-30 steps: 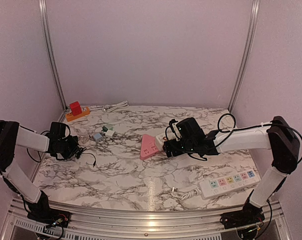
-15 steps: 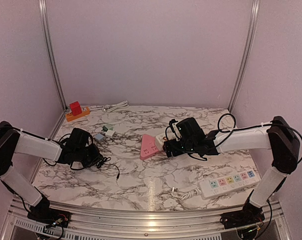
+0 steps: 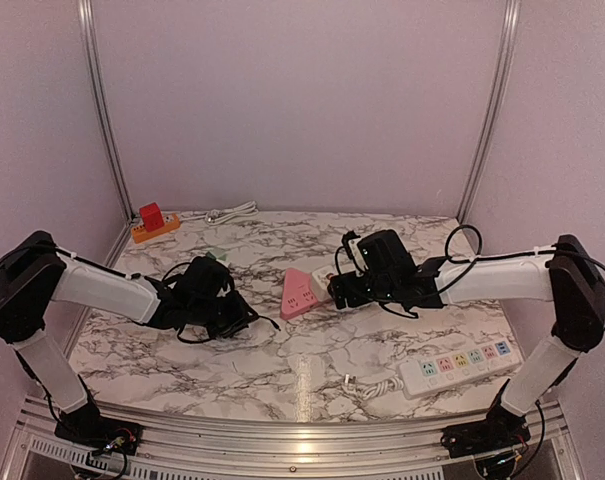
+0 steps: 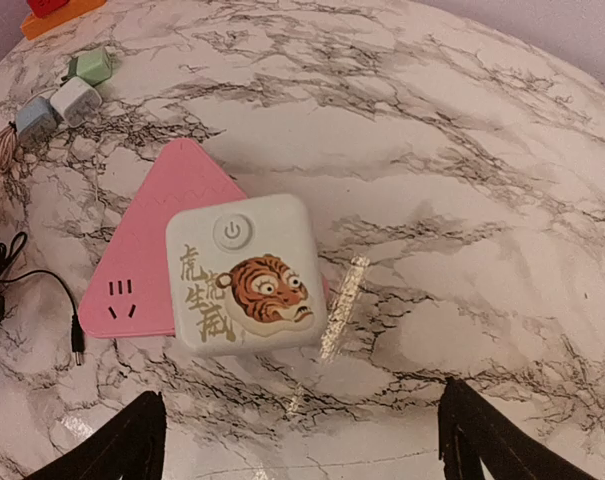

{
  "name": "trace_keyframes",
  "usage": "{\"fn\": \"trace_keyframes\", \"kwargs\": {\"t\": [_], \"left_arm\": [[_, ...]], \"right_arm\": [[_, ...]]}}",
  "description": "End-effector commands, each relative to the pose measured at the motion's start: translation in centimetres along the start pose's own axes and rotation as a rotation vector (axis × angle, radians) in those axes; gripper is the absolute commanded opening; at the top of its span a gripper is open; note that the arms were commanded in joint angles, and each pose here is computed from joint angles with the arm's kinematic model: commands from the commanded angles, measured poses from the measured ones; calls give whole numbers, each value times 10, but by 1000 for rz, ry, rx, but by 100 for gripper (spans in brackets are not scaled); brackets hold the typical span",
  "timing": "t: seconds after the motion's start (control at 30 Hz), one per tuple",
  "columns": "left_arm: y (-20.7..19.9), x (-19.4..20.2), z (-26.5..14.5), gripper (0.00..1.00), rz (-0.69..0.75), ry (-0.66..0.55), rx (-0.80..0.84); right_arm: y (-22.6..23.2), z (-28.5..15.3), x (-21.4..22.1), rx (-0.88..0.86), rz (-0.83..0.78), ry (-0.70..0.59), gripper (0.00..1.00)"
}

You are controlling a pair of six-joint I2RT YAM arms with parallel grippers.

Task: Insert the plug
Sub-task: Adjust the plug at the center of the board, then pick up the plug and the socket.

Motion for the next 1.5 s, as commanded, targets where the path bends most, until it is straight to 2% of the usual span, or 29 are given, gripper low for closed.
{"fn": "trace_keyframes", "kwargs": {"t": [0.0, 0.17, 0.3, 0.47, 0.63, 0.87, 1.07, 1.23, 1.47], "left_arm": [[-15, -15, -13, 42, 44, -63, 29], [-24, -35, -41, 57, 129, -138, 24], [4, -50, -69, 75, 148, -212, -151], [49, -63, -101, 81, 100, -307, -255], [69, -66, -112, 81, 135, -320, -324], [88, -56, -77, 82, 119, -121, -429], [99, -58, -58, 83, 146, -79, -507], [95, -65, -52, 83, 216, -88, -491], [98, -60, -35, 80, 271, -17, -451]], "right_arm": [[6, -11, -12, -12, -2, -51, 89], [6, -9, -11, -17, -4, -48, 89], [7, -10, -11, -25, -9, -49, 89], [6, -7, -8, -30, -10, -44, 89], [7, -5, -7, -36, -9, -35, 89], [8, -4, -8, -36, -11, -35, 89], [8, -4, -6, -41, -11, -22, 89], [8, -4, -7, -36, -13, -22, 89], [10, 0, -8, -37, -14, -18, 89]]}}
Point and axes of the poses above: each gripper's point midway between its finger pads, its own z axis out along the fingers, its own y axis along the line the jaws close on, x = y × z, the point moved 9 cm from there along -z, back along the fingers, and after that the axes turned 13 degrees about z, right-handed, at the moved point
